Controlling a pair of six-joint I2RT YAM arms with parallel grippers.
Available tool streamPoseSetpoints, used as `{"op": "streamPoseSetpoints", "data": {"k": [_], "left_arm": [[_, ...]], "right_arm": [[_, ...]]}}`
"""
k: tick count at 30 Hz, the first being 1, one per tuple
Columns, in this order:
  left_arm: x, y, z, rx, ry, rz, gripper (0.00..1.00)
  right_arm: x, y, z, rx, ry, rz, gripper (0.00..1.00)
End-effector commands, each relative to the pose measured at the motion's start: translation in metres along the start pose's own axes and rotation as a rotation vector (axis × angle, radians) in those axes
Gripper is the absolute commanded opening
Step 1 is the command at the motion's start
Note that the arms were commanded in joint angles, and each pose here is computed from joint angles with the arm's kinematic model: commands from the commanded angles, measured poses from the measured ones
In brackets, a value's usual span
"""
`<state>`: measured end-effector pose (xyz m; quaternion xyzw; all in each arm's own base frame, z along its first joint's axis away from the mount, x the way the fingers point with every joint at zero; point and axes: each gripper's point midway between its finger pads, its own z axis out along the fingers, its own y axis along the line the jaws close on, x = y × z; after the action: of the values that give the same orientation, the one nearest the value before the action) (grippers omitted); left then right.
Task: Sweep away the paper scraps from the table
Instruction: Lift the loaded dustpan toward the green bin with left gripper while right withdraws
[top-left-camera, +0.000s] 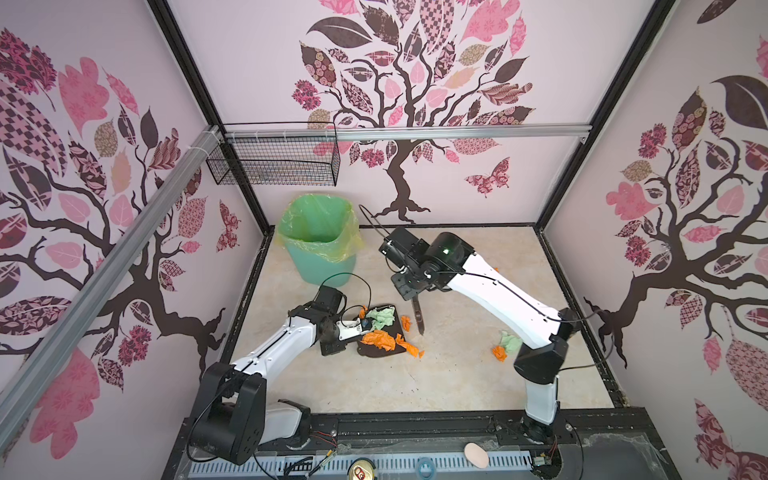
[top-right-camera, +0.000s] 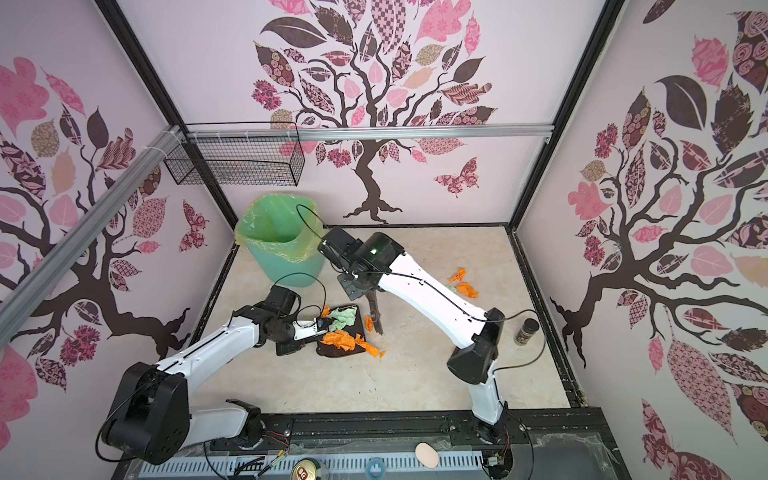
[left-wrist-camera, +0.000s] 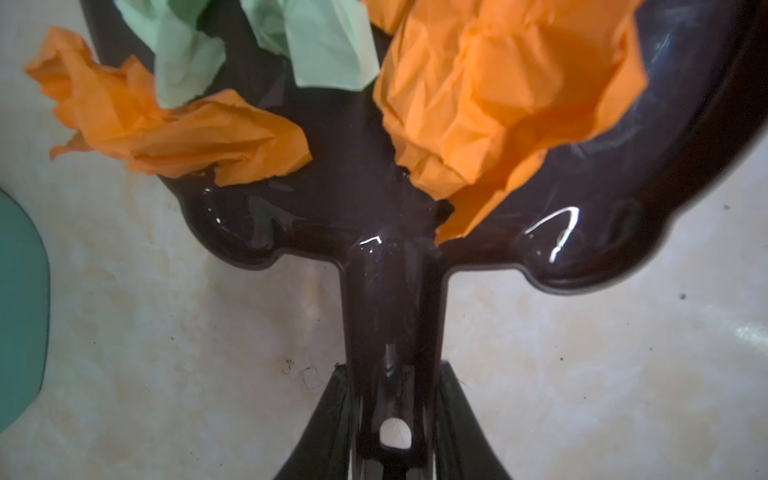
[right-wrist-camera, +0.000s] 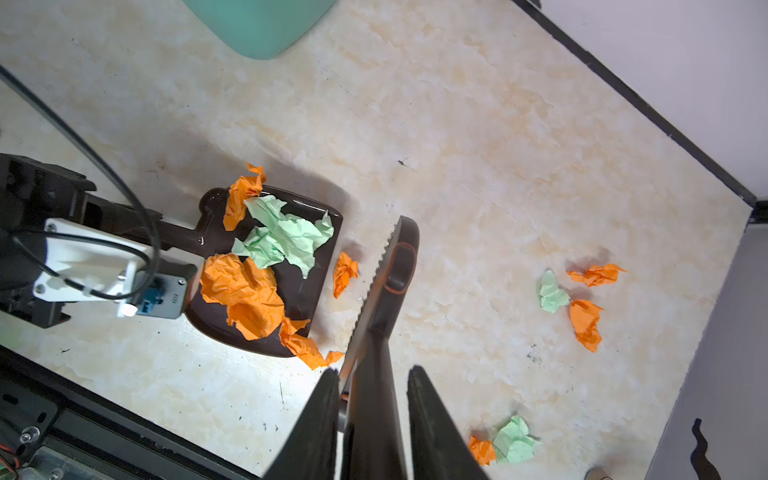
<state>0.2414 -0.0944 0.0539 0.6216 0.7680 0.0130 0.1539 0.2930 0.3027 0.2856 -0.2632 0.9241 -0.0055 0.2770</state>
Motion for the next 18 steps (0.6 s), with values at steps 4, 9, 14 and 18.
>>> {"op": "streamPoseSetpoints", "data": {"k": [4,9,14,18], "left_arm": [[-0.009,-0.005,-0.022,0.028,-0.055,-0.009,0.16],[0.006,-0.016,-0.042,0.033,0.0,0.047,0.16],[0.012,-0.02,-0.073,0.017,0.013,0.081,0.17],[0.013,-0.024,-0.091,0.036,0.027,0.1,0.17]], "right_arm": [[0.025,-0.044,-0.031,0.05,-0.073,0.118,0.0],[0.05,-0.051,-0.023,0.051,-0.042,0.131,0.0],[0.065,-0.049,-0.016,0.034,-0.034,0.134,0.0],[0.069,-0.046,-0.012,0.012,-0.034,0.137,0.0]]}}
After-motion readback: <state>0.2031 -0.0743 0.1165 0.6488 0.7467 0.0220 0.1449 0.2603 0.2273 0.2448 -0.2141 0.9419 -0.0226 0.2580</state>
